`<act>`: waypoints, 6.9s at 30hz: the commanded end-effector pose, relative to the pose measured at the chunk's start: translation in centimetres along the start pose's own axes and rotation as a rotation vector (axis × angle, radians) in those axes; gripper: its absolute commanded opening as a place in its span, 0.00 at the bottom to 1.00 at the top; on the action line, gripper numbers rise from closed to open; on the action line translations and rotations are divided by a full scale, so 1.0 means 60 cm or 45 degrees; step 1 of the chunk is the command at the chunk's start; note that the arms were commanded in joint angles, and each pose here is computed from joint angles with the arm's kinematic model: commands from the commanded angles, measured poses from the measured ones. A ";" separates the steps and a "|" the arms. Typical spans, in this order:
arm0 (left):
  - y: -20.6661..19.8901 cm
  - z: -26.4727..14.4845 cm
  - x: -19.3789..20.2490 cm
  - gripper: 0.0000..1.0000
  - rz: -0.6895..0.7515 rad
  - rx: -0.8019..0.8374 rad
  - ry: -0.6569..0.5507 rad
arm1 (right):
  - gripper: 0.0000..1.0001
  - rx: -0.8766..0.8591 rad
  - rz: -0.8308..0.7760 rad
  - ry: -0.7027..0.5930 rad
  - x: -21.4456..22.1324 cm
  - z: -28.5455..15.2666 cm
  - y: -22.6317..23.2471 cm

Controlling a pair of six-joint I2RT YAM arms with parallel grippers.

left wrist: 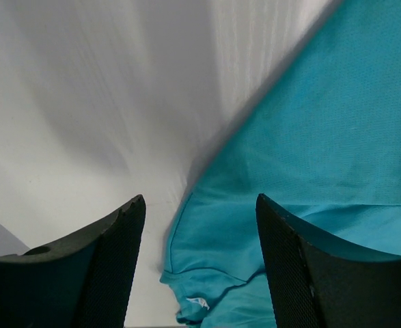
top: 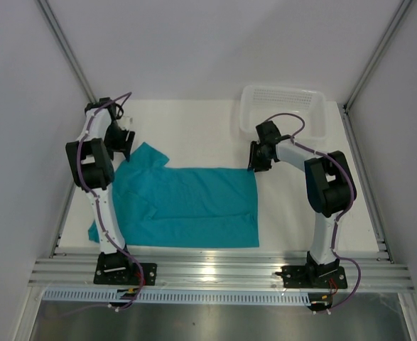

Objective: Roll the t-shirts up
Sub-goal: Fold the tshirt

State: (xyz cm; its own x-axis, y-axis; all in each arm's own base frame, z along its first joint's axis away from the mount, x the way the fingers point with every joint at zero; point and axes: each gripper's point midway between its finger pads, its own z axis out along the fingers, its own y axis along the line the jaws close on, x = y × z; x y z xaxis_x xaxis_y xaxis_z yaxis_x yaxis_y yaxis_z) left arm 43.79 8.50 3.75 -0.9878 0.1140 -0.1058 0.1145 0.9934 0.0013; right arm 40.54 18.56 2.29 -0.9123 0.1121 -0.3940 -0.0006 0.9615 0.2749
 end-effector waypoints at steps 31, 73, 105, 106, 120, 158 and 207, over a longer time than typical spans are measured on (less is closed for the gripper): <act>-0.009 -0.014 -0.046 0.58 0.665 0.126 -0.121 | 0.32 -0.007 0.002 -0.015 0.001 -0.010 0.000; 0.007 0.000 0.038 0.46 0.605 0.236 0.008 | 0.22 -0.008 -0.028 -0.029 0.012 -0.024 0.011; -0.019 -0.053 0.009 0.01 0.502 0.242 -0.259 | 0.00 -0.034 -0.048 -0.045 0.008 -0.042 0.019; -0.016 -0.053 0.008 0.01 0.498 0.232 -0.287 | 0.00 -0.035 -0.050 -0.049 0.008 -0.045 0.020; -0.025 -0.129 0.056 0.01 0.434 0.236 -0.438 | 0.00 -0.111 -0.121 -0.051 0.027 -0.099 0.038; -0.046 -0.121 0.249 0.01 0.386 0.276 -0.361 | 0.00 -0.139 -0.138 0.098 0.215 -0.156 0.018; -0.012 -0.107 0.261 0.01 0.307 0.191 -0.405 | 0.00 -0.168 -0.115 0.097 0.181 -0.117 0.037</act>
State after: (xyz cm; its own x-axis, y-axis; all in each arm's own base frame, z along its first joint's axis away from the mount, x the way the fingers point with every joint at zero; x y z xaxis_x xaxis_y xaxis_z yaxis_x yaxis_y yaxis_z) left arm 27.14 8.65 7.66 -0.8753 0.2880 -0.3884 0.3622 0.9227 -0.1320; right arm 26.75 18.90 3.83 -0.9509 -0.0135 -0.3092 -0.1170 0.9406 0.3187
